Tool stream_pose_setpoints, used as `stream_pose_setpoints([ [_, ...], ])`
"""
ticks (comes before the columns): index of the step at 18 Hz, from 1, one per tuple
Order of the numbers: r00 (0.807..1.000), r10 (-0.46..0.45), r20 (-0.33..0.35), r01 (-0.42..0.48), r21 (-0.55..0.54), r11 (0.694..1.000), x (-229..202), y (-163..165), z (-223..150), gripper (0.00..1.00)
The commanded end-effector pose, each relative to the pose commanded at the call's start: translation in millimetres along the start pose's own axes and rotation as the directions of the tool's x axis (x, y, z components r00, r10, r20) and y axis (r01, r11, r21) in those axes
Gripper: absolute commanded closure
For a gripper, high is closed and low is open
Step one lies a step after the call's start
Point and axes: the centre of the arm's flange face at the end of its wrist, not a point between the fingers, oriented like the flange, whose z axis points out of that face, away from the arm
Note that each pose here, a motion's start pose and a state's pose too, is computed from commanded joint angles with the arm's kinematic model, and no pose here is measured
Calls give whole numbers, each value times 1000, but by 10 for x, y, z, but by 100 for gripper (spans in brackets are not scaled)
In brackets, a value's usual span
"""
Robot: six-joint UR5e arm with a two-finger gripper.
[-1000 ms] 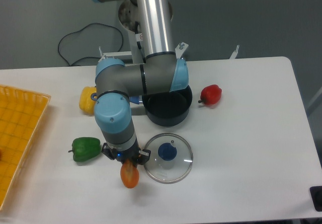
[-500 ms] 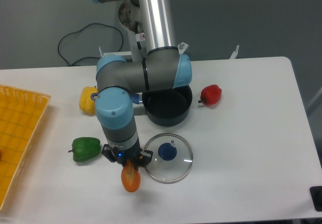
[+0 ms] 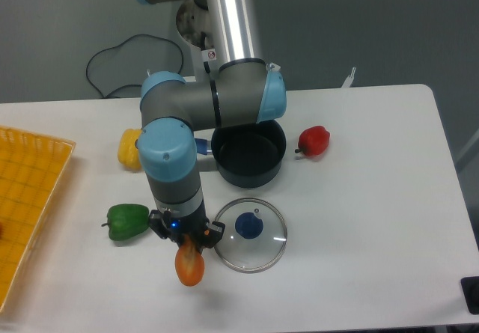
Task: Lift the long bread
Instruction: 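Raise the held bread loaf higher and hold it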
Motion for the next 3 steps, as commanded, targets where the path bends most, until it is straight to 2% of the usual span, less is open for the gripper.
stream_pose_setpoints([
  [3, 1000, 0, 0, 0, 0, 1000, 0, 0, 0, 60],
])
